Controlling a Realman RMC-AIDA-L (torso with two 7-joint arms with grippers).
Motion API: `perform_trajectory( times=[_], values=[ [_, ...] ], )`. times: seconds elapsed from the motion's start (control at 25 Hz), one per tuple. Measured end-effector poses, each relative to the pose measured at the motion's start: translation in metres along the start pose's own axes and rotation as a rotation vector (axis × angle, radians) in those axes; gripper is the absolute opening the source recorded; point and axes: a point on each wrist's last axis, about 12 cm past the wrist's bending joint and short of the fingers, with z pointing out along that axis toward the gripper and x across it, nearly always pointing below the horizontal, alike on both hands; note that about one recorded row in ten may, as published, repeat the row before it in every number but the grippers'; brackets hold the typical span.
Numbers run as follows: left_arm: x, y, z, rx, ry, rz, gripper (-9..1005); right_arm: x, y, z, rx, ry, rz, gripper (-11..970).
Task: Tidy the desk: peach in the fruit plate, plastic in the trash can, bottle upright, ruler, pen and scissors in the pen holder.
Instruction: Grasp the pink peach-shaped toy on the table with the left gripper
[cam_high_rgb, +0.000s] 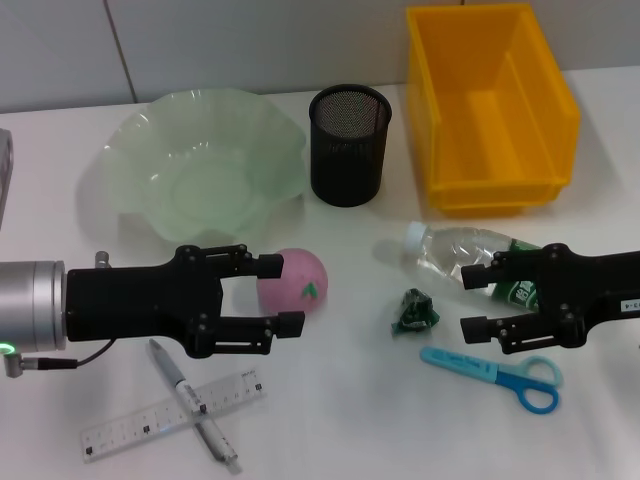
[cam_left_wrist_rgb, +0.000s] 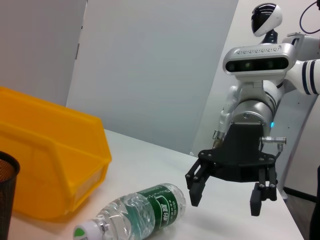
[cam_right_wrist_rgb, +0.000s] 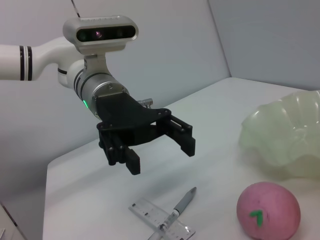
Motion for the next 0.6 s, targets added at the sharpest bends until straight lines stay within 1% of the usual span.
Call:
perform_trajectory(
  times=[0.16, 0.4, 0.48, 0.52, 0.6],
  values=[
    [-0.001, 0.002, 0.001, -0.008, 0.008, 0.005, 785, 0.001, 0.0, 0.0, 0.001, 0.001, 0.002, 764],
    [-0.019, 0.017, 0.022, -0.052, 0.16, 0.124, 784, 0.002, 0.0, -0.002, 0.009, -0.002, 0.02, 764],
    [-0.024, 0.021, 0.029, -0.071, 0.197, 0.165, 784, 0.003, 0.0, -0.003, 0.012, -0.003, 0.022, 764],
    [-0.024, 0.021, 0.029, -0.071, 0.197, 0.165, 784, 0.003, 0.0, -0.003, 0.016, -0.003, 0.023, 764],
    [-0.028, 0.023, 0.036, -0.098, 0.252, 0.22, 785, 0.004, 0.0, -0.003, 0.02, -0.002, 0.025, 763]
  ],
)
